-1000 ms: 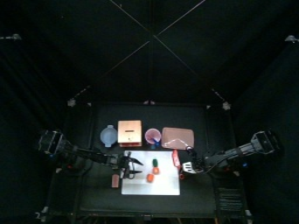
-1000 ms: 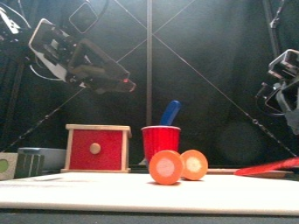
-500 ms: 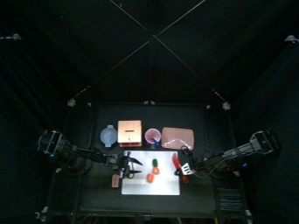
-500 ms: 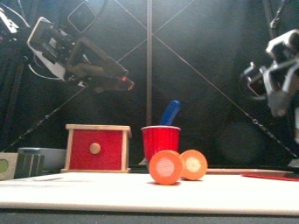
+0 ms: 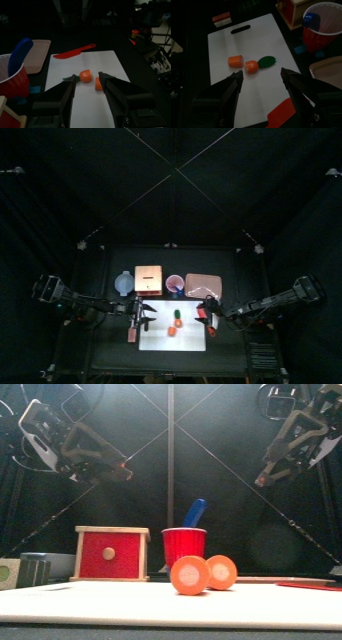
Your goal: Cut carrot
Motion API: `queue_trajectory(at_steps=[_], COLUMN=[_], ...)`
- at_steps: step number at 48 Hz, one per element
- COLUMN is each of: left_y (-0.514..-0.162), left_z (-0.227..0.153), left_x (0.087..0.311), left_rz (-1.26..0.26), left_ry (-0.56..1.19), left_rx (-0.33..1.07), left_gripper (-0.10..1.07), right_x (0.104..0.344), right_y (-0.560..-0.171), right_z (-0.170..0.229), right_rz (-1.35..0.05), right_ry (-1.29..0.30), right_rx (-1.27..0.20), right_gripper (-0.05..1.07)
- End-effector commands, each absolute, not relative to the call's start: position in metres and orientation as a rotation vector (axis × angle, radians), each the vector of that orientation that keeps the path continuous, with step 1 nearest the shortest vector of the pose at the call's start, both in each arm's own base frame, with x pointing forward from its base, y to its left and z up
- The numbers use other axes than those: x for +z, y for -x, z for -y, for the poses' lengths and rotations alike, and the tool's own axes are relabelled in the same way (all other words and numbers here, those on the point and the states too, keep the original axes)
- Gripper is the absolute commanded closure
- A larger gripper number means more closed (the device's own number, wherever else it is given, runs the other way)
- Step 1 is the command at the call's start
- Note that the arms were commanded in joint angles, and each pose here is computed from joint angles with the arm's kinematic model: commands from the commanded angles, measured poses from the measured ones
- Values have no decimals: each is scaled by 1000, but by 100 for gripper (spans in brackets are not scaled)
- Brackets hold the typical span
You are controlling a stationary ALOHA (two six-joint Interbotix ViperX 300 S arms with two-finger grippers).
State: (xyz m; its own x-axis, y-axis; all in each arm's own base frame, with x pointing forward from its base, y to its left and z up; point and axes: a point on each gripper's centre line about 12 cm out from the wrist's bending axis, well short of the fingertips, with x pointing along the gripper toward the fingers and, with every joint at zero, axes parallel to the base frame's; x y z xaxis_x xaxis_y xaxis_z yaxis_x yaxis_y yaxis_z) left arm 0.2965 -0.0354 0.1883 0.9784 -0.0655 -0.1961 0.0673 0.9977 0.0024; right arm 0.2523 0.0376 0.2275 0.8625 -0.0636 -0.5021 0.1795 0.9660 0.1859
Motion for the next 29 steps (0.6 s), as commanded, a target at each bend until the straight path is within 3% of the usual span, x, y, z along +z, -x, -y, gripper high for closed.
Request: queue_trajectory(at_steps=[1,29], left_y=[-295,-296], left_z=[35,32], left_x=[196,196], left_rz=[-155,-150], left_ry=[-3,-16], left_rx=[-60,-55], left_gripper=[18,18], right_x=[239,233], right_y=[-256,-253], right_z=[-36,-37], right_rz=[-478,-507], right_ry=[-219,-281], right_rx=[-124,-137], right_gripper=[10,10])
